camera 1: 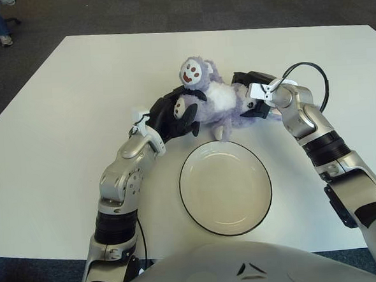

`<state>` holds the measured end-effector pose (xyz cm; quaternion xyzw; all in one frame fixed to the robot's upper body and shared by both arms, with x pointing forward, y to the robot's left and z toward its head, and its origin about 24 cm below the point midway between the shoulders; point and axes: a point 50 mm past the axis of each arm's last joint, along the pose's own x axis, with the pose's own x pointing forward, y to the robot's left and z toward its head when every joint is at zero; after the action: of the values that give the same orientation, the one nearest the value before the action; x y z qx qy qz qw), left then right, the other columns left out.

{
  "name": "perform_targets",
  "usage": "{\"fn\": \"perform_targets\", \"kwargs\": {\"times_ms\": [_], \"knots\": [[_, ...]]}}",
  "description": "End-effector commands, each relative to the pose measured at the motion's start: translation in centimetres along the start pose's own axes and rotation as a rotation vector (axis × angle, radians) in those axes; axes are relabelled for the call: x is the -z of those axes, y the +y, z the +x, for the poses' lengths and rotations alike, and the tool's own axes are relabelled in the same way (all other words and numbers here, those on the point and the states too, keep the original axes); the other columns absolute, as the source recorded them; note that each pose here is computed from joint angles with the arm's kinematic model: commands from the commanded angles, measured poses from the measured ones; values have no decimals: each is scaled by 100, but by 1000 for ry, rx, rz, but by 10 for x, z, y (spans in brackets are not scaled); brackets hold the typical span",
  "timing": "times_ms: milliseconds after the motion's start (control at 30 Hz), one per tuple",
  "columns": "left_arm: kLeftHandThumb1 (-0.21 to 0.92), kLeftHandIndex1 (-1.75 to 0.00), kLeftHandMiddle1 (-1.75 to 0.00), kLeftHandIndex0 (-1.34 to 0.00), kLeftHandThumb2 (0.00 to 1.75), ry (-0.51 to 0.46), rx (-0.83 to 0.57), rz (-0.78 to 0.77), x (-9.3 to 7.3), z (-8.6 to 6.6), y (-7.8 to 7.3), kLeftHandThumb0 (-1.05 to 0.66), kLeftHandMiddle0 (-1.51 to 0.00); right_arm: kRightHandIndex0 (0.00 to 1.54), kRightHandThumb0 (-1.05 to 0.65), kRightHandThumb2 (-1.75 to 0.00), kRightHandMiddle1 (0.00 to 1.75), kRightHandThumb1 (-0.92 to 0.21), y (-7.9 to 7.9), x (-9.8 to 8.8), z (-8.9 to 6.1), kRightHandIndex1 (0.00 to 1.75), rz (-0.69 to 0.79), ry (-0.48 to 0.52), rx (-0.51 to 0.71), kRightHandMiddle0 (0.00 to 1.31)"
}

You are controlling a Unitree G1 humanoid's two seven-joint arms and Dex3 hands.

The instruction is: Put the doll into the plate.

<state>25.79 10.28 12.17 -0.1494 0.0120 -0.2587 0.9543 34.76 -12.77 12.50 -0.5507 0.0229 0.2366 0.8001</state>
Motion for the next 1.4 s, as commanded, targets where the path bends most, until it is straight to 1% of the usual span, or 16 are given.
{"fn": "perform_targets", "kwargs": {"times_ms": [0,100,200,233,267,333,433,467,600,733,933,967,1000,1033,1133,1367], "knots": [[85,-141,-175,-53,34,-3,-16,-50,0,-1,2,-37,-81,69,0,-160,175,-6,1,-1,-1,172,30,-29,20,69],[90,-151,-175,-42,34,7,-30,-91,1,-1,5,-36,-73,70,0,-161,175,-5,0,1,-1,172,52,-32,37,69],[91,-159,-175,-34,39,12,-38,-103,1,-1,6,-36,-69,70,0,-161,175,-5,-1,2,-2,173,71,-36,48,69],[92,-162,-170,-32,41,11,-44,-101,1,0,6,-36,-68,70,0,-161,175,-5,-2,3,-2,173,89,-41,58,69],[92,-152,-160,-23,44,11,-48,-100,1,0,7,-46,-66,70,0,-161,175,-5,-2,4,-3,173,101,-45,66,69],[92,-142,-149,-14,49,9,-58,-93,1,0,7,-56,-64,70,0,-162,175,-4,-4,5,-4,173,115,-52,82,70],[92,-134,-136,-5,56,-1,-75,-71,0,0,7,-65,-61,70,0,-162,175,-4,-7,7,-6,173,123,-56,100,70],[92,-129,-127,-3,60,-5,-82,-63,0,0,8,-67,-59,71,0,-162,175,-4,-8,8,-6,173,125,-57,105,70],[92,-117,-108,-1,68,-25,-115,-18,-1,0,8,-72,-54,71,0,-163,175,-4,-12,8,-8,172,135,-57,124,70],[92,-107,-94,0,75,-49,-154,23,-1,-1,9,-75,-49,71,0,-163,175,-3,-16,9,-10,172,139,-58,149,70],[92,-89,-70,0,87,-112,-208,116,-3,-3,11,-84,-38,71,0,-163,175,-3,-25,12,-14,172,138,-59,194,70],[92,-85,-66,0,88,-119,-213,126,-3,-3,11,-85,-37,82,0,-157,175,-2,-26,13,-14,152,138,-58,198,72],[92,-83,-63,0,89,-130,-223,136,-3,-3,11,-86,-36,88,0,-154,175,-2,-27,13,-14,138,132,-56,206,73],[92,-80,-61,0,90,-138,-229,143,-3,-3,11,-87,-34,92,0,-152,175,-1,-28,13,-15,130,128,-54,212,74],[92,-74,-56,0,89,-160,-254,152,-3,-2,12,-88,-32,97,0,-149,175,-1,-32,14,-16,120,105,-47,235,75],[92,-67,-52,0,88,-206,-306,143,-2,-3,14,-89,-30,100,0,-150,175,1,-36,13,-19,116,62,-50,277,76]]}}
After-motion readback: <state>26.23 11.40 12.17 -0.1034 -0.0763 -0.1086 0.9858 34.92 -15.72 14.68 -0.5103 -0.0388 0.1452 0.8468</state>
